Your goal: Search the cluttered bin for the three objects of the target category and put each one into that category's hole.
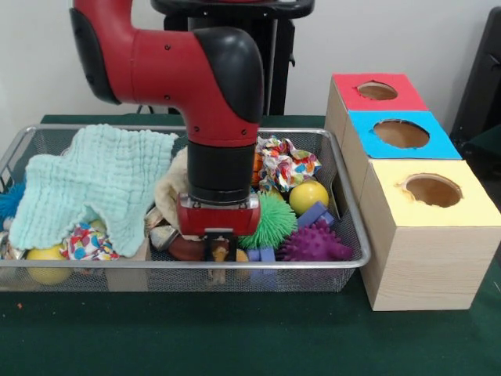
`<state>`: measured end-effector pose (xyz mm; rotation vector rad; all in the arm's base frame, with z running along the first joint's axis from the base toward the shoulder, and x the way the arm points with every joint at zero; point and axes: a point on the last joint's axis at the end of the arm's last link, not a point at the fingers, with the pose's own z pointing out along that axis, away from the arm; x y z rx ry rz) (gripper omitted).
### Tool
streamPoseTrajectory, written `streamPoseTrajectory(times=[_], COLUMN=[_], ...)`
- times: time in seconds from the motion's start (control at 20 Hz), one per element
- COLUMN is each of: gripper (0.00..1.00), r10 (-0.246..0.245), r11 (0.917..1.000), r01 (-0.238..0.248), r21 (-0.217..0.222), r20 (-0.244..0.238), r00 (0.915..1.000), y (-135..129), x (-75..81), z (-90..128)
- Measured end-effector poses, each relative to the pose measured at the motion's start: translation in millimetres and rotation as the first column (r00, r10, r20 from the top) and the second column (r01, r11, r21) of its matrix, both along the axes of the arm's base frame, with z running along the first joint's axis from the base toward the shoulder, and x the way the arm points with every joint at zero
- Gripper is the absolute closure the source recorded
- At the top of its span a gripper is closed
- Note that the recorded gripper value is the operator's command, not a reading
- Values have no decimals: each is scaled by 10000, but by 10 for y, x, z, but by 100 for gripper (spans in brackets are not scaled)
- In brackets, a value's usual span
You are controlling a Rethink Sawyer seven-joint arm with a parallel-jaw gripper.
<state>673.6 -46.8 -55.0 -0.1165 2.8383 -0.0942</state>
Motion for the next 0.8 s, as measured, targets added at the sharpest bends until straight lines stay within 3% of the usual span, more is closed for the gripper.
streamPoseTrajectory(times=[0.15, 0.25, 0.35, 0.45, 0.5, 0.8], gripper=[100, 100, 100, 100, 100, 100], r10=[475, 1246, 1542, 1957, 2265, 2552], r11=[9975, 9832, 9748, 9612, 9503, 9368], r01=[-478, -1248, -1533, -1908, -2157, -2257], r21=[-525, -1335, -1619, -1992, -2244, -2673], r20=[-73, -101, -71, 51, 232, 808], r00=[9988, 9922, 9880, 9807, 9737, 9635], y=[152, 424, 543, 729, 884, 1017], x=[-33, -56, -54, -34, -1, 109], z=[72, 257, 352, 531, 720, 1211])
